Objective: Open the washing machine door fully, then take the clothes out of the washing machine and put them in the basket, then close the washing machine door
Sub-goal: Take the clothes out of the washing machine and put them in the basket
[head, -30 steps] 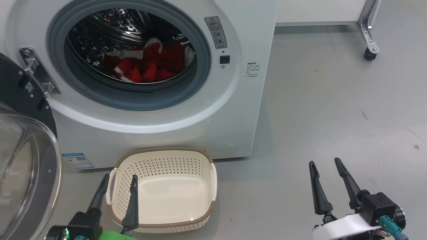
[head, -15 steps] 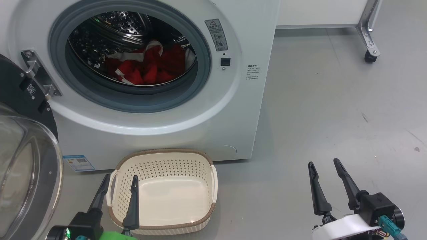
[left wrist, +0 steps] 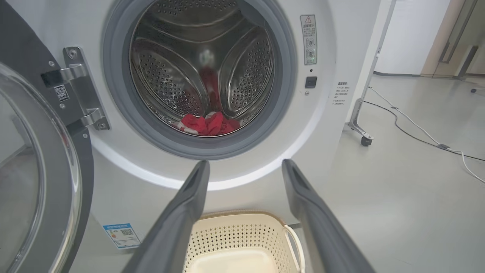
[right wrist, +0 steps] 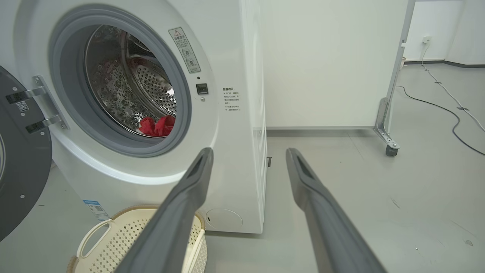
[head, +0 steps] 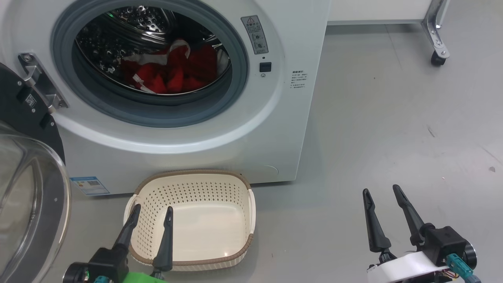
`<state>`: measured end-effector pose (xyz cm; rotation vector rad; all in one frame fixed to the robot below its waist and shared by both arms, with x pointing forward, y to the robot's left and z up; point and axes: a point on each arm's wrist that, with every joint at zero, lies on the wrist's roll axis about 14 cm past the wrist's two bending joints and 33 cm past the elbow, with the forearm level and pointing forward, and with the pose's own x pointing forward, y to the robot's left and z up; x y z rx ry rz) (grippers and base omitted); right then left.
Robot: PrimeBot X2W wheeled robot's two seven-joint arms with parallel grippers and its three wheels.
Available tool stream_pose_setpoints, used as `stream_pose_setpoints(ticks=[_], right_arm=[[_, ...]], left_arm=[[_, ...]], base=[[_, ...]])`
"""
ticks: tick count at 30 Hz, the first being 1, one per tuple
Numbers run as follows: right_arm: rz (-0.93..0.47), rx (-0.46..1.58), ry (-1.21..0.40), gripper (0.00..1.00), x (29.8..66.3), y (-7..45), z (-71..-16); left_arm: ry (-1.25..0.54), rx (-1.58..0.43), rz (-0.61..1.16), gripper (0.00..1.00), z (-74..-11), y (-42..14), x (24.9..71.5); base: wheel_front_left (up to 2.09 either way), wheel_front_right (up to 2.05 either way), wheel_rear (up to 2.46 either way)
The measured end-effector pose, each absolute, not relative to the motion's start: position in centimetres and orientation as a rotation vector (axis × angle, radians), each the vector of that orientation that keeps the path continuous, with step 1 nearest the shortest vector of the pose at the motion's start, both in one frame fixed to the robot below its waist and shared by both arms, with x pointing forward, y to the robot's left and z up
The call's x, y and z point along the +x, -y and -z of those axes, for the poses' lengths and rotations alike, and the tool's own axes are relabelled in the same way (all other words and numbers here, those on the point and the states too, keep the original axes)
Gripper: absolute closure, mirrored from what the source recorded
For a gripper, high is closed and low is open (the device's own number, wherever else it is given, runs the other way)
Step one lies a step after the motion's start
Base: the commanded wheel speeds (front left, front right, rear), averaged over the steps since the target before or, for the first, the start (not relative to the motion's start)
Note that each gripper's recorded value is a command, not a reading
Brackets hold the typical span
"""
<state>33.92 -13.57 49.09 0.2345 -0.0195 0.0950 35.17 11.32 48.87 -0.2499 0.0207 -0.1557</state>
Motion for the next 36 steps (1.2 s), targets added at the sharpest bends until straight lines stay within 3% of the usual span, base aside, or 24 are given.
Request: stream_pose_setpoints(ticks=[19, 36], right_arm=[[-0.082, 0.237, -0.043, 0.00, 36.6, 13.7, -47.0], [-0.017, 0.256, -0.038, 0.00, 40.8, 15.5, -46.0]], left_arm=[[-0.183, -0.323, 0.243, 0.00, -44.6, -8.3, 40.1], [-0.258, -0.352, 0.361, 0.00, -43.3, -5.8, 52.3]], base=[[0.00, 0.00, 0.00], [0.00, 0.00, 0.00]])
